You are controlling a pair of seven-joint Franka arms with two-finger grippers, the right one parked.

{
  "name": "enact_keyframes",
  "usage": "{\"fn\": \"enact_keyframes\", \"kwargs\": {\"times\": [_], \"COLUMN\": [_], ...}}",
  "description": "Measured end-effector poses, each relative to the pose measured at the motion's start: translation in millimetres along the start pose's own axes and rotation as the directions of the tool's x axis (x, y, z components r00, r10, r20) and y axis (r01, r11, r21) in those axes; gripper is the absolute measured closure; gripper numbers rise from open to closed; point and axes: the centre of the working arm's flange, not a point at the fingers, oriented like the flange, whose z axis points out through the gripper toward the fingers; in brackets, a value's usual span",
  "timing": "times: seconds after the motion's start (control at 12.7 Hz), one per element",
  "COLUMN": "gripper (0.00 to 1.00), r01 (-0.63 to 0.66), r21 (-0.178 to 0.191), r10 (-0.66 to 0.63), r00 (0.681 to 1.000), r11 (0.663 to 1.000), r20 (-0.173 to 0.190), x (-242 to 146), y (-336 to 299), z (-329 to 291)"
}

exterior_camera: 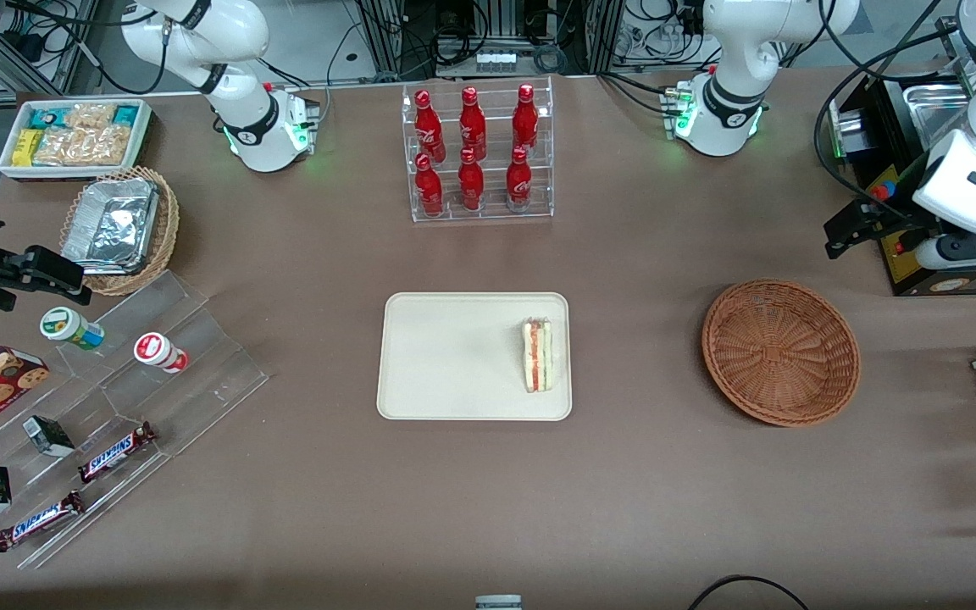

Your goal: Place sandwich from basket to tray

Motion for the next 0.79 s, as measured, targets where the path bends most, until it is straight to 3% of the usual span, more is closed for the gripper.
{"fn": "enact_keyframes", "kwargs": {"times": [0.16,0.39,0.63,0.79], "gripper": [0.00,0.00,0.00,0.00], "r01": [-0.031,-0.064,-0.063,-0.062], "r21": [0.034,0.039,-0.001,-0.004], "r10": [0.031,0.062,0.063,0.062], "r00": [0.999,0.997,0.997,0.996], "r11": [0.999,0.997,0.998,0.998], "r20": [0.013,0.043,0.046,0.056], "x": [-2.0,-6.4,-7.4,-8.7], "y": [-1.1,1.8,6.7,6.3], "z": [0.4,-1.1,-2.5,-3.8]}}
